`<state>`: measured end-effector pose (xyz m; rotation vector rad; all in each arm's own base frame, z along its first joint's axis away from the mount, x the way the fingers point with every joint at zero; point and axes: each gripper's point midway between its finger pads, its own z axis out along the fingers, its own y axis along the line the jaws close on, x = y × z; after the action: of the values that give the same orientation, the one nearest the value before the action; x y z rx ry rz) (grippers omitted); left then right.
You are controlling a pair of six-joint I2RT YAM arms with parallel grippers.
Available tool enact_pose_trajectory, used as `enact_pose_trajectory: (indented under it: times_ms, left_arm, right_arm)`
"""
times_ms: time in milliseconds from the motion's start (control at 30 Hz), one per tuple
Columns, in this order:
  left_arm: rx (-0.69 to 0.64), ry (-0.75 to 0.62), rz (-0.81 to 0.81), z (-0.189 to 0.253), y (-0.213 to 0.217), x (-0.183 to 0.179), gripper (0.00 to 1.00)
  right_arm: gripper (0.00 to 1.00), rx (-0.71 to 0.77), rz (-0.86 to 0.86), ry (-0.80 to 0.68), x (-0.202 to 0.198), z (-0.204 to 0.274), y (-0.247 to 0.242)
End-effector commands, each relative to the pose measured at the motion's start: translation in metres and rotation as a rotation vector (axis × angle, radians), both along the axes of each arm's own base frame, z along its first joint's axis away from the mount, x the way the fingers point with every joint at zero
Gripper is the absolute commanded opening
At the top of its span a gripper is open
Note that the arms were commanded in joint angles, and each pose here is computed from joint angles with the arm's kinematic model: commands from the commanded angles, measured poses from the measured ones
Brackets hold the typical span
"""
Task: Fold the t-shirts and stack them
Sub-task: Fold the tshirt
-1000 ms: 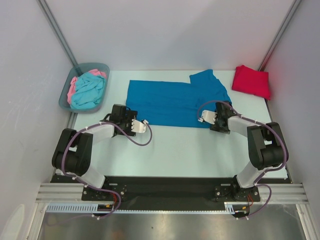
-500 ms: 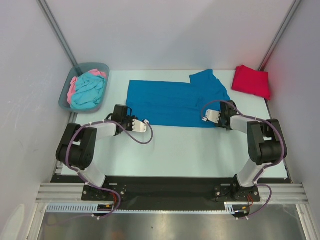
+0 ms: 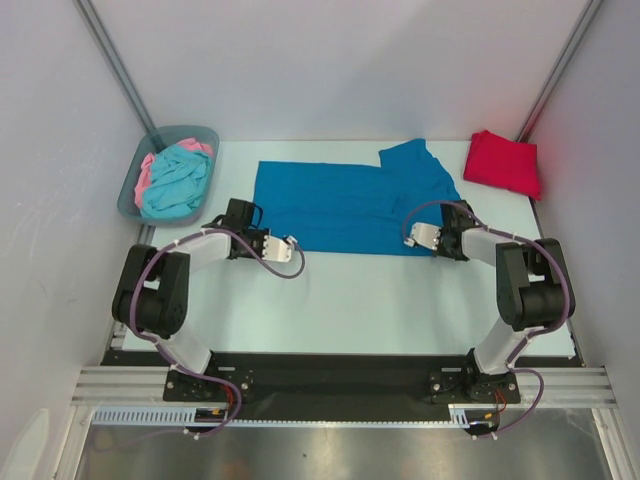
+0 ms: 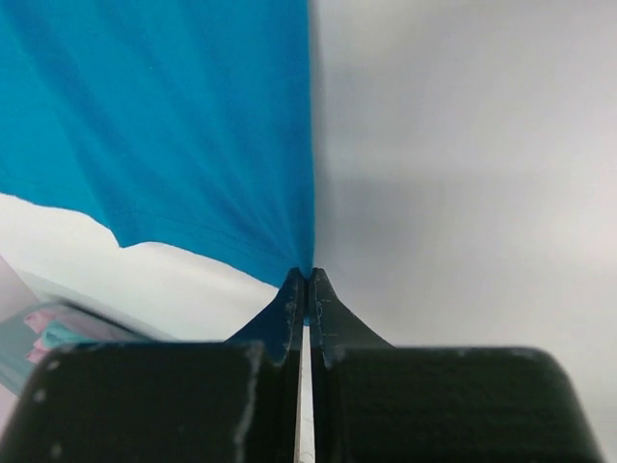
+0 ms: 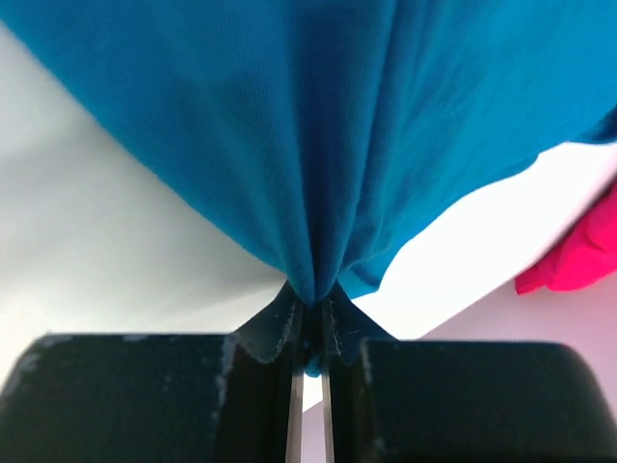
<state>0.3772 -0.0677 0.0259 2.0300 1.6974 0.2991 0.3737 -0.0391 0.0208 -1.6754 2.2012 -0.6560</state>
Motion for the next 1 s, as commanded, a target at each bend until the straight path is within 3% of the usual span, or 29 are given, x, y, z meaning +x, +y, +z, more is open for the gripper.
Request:
enact_pose_trajectory:
  times_ms: [0, 333, 967]
  left_arm:
    - [0.000, 0.106, -0.054, 0.014, 0.002, -0.021, 0.00]
    - [0.024, 0.271, -0.059, 0.013, 0.018, -0.065, 0.00]
    - [0.037, 0.387, -0.066, -0.007, 0.033, -0.168, 0.00]
  right_arm:
    - [0.02, 0.041, 0.014, 0.039, -0.007, 0.017, 0.005]
    - [0.00, 0.097, 0.017, 0.297, -0.060, 0.012, 0.013]
    - [0.00, 0.107, 0.098, 0.387, -0.149, -0.003, 0.024]
